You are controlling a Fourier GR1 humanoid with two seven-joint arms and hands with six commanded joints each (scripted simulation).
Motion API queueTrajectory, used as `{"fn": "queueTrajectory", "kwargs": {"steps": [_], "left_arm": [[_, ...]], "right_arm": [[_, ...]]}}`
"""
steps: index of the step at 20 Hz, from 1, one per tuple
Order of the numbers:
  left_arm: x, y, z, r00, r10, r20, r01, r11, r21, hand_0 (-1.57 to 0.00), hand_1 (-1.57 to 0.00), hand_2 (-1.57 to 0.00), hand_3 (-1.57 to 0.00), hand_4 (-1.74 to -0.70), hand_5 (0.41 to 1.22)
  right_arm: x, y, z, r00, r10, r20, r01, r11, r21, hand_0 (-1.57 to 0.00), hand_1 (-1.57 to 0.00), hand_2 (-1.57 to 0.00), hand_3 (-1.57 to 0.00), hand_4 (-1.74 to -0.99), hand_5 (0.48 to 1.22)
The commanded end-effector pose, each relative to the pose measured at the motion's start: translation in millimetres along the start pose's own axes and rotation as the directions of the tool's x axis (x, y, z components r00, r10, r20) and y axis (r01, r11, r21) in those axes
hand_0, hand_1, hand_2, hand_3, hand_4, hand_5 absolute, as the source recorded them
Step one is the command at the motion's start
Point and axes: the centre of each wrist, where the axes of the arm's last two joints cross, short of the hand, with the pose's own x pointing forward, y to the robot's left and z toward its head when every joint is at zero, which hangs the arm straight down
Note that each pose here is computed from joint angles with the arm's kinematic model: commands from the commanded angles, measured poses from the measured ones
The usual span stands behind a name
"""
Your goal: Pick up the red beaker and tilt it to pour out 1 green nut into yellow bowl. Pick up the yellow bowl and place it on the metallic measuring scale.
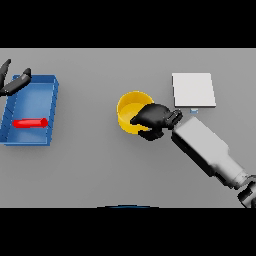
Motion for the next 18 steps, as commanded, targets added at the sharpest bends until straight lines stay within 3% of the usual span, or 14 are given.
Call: {"fn": "queueTrajectory", "kwargs": {"steps": [1, 3, 7, 13, 18], "left_arm": [[-1.0, -2.3, 1.8, 1.0, 0.006, 0.007, -0.006, 1.0, -0.006, 0.0, 0.0, 0.0, 0.0, -0.79, 0.71], [-0.4, -1.5, 2.1, 1.0, 0.002, -0.006, -0.002, 1.0, -0.006, 0.0, 0.0, 0.0, 0.0, -0.79, 0.707], [-0.1, -3.6, 1.9, 1.0, -0.006, -0.004, 0.006, 1.0, -0.005, 0.0, 0.0, 0.0, 0.0, -0.78, 0.71], [0.0, -4.3, 0.7, 1.0, -0.01, -0.012, 0.009, 1.0, -0.009, 0.0, 0.0, 0.0, 0.0, -0.78, 0.704], [0.6, -1.2, 1.3, 1.0, -0.007, -0.001, 0.007, 1.0, -0.007, 0.0, 0.0, 0.0, 0.0, -0.78, 0.702]], "right_arm": [[-1.5, -0.2, 1.8, 1.0, -0.007, 0.017, 0.007, 1.0, 0.0, -0.86, -0.83, -0.79, -0.68, -1.492, 1.052], [-0.9, -3.8, 4.0, 0.999, -0.008, 0.032, 0.007, 1.0, 0.016, -1.11, -1.09, -1.07, -0.88, -1.578, 1.113], [-2.3, -5.9, 6.4, 0.999, -0.029, 0.03, 0.028, 0.999, 0.038, -1.38, -1.38, -1.29, -1.11, -1.674, 1.177], [-0.8, -16.9, 15.7, 0.999, -0.033, 0.026, 0.033, 0.999, 0.022, -1.52, -1.52, -1.41, -1.18, -1.724, 1.209], [-9.0, -44.4, 41.7, 0.999, -0.018, -0.03, 0.018, 1.0, -0.002, -1.55, -1.55, -1.49, -1.15, -1.735, 1.217]]}}
